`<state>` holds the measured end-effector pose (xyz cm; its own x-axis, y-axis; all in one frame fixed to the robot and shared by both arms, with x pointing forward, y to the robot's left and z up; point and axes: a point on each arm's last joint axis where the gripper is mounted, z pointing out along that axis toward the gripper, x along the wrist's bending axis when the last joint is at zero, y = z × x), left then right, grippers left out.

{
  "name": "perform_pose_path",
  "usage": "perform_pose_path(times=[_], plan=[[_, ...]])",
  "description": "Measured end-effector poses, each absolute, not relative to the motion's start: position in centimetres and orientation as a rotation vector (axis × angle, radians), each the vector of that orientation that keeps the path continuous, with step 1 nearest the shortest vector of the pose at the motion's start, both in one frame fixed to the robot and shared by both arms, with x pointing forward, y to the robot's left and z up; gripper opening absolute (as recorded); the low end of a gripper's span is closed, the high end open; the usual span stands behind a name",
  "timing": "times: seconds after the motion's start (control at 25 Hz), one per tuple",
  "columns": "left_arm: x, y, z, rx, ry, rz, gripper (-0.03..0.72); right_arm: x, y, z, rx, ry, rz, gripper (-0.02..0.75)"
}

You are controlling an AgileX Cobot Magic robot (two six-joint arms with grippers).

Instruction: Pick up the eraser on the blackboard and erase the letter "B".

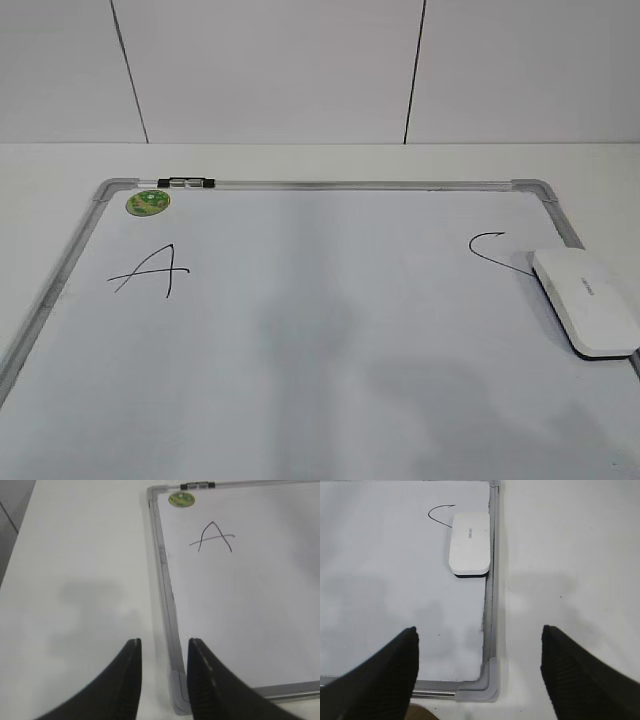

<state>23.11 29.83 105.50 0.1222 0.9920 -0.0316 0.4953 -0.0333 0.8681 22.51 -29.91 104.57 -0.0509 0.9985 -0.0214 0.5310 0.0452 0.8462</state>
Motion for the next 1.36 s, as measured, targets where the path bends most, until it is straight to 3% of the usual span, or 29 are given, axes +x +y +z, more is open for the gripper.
perform_pose_path(times=[1.36], plan=[[23.1, 29.82, 105.5, 1.63, 1.466, 0.826, 0.236, 22.74, -30.32, 104.38, 1.56, 1.631, 0.852, 0.585]])
